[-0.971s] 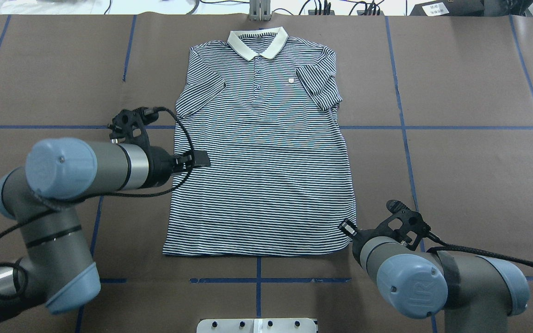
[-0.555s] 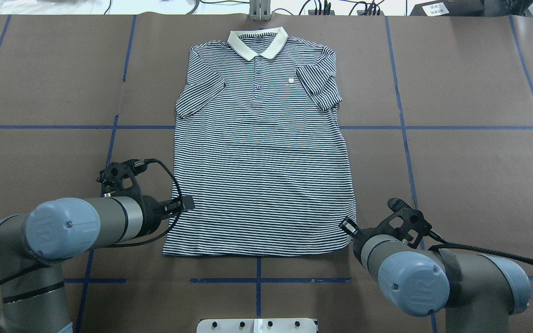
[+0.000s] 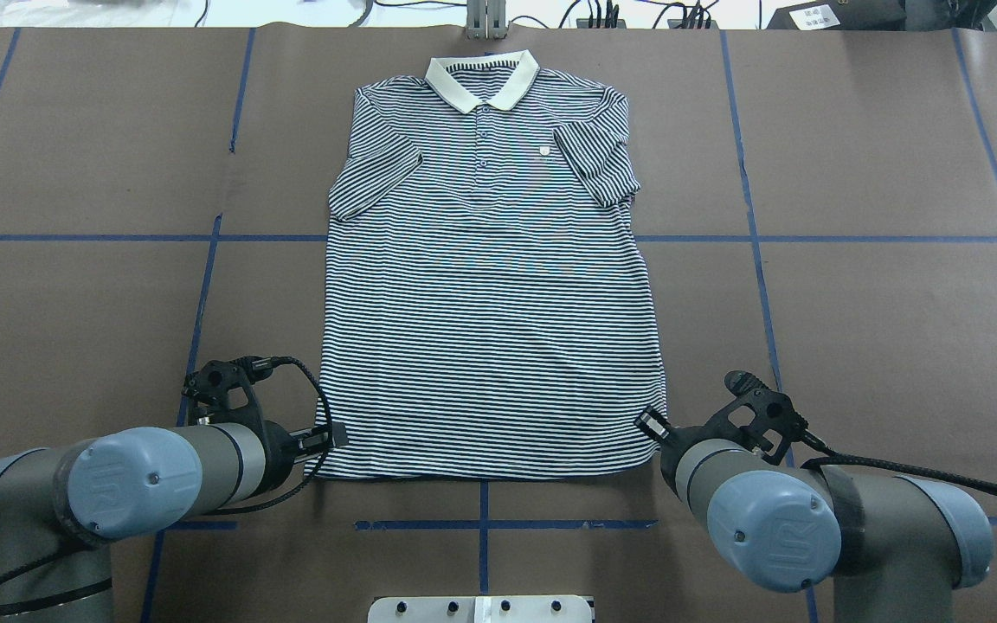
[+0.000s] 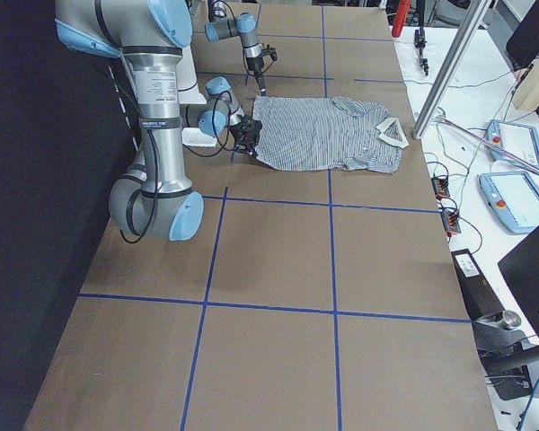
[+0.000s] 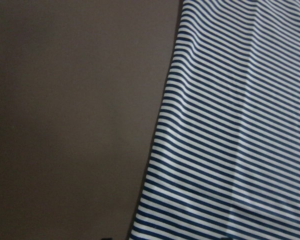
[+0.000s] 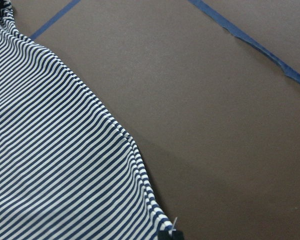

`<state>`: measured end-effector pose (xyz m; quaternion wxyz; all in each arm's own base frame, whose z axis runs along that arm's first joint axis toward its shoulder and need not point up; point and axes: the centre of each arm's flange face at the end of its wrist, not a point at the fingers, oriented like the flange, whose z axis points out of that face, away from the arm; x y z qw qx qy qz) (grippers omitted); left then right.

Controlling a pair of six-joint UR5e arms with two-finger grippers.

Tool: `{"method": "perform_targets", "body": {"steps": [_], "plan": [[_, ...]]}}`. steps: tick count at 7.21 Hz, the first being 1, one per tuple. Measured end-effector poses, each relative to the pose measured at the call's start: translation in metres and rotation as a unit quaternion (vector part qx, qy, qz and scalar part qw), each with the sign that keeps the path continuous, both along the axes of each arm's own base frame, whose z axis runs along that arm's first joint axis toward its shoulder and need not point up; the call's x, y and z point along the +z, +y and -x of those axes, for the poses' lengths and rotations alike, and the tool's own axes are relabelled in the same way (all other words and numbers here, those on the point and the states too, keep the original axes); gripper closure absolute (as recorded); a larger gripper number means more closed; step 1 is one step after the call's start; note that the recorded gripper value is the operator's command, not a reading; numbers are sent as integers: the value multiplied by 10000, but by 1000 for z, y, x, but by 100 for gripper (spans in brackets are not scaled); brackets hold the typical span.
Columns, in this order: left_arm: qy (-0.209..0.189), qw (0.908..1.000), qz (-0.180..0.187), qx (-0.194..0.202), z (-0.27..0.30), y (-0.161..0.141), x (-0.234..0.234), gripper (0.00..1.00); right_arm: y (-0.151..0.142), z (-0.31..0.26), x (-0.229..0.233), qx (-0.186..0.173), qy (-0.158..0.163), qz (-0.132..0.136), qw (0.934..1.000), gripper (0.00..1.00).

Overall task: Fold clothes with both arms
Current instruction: 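Lower the left gripper and grasp the other hem corner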

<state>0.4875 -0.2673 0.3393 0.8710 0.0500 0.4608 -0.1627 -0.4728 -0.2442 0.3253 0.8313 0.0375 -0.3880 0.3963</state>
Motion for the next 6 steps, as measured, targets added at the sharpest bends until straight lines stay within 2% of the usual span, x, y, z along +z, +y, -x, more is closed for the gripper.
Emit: {"method": "perform_targets", "body": {"steps": [4,6], "plan": [[-175,9997,40,164,-11,15,7,33,0,0,1,-3,15,3,10000,100],[-207,9996,49,177,-13,16,9,43,0,1,2,-3,23,4,10000,100]]}}
